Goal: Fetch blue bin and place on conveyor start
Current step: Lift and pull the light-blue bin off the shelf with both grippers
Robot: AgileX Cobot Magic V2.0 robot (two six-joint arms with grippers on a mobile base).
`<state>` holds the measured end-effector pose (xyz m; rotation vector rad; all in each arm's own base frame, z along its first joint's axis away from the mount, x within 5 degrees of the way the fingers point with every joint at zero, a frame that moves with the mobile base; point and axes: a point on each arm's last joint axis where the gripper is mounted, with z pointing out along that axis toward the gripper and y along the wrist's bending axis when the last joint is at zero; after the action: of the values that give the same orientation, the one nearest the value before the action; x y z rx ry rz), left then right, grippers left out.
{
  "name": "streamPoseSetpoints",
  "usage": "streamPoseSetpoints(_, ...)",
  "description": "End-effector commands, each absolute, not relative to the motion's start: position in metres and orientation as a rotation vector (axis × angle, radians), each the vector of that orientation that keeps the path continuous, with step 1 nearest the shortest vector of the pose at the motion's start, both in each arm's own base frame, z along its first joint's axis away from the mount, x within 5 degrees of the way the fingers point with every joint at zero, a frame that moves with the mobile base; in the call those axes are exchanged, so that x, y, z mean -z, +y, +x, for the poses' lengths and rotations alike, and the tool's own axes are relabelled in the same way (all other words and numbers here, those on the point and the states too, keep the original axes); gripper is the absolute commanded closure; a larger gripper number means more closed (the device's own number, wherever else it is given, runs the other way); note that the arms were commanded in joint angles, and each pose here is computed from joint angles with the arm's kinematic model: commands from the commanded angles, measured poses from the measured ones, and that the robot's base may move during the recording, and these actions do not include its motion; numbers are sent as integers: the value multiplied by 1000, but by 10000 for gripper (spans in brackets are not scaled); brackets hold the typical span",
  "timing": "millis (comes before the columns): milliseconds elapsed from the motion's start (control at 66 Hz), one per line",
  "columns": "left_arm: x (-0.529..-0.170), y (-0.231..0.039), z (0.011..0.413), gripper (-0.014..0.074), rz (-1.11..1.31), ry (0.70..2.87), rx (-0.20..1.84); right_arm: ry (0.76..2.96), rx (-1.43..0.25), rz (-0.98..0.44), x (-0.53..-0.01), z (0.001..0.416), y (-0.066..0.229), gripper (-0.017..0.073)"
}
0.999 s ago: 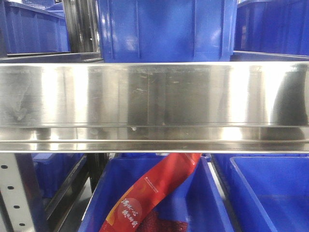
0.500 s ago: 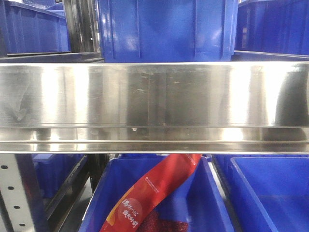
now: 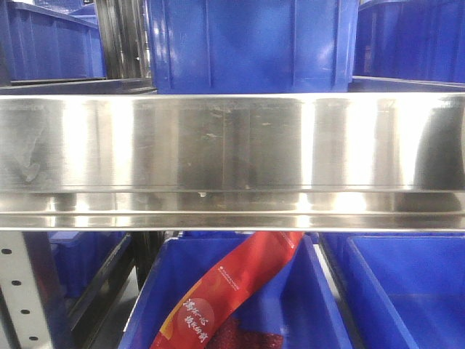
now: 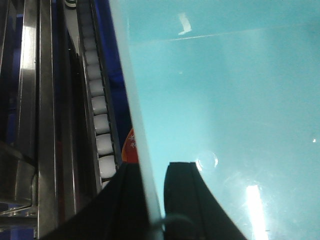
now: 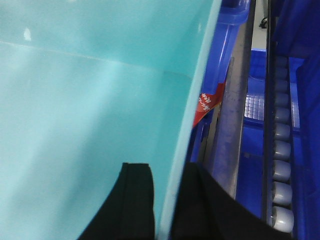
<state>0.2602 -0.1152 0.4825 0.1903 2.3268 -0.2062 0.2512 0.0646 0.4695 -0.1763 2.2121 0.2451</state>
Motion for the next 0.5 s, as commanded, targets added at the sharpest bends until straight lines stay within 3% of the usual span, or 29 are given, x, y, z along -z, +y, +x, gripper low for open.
streamPoseSetpoints(0, -489, -119, 255, 705, 218, 2289, 275, 2134, -257, -194, -478, 250, 65, 713)
streamPoseSetpoints(485, -489, -119, 255, 705, 218, 2289, 275, 2134, -257, -194, -478, 250, 65, 713)
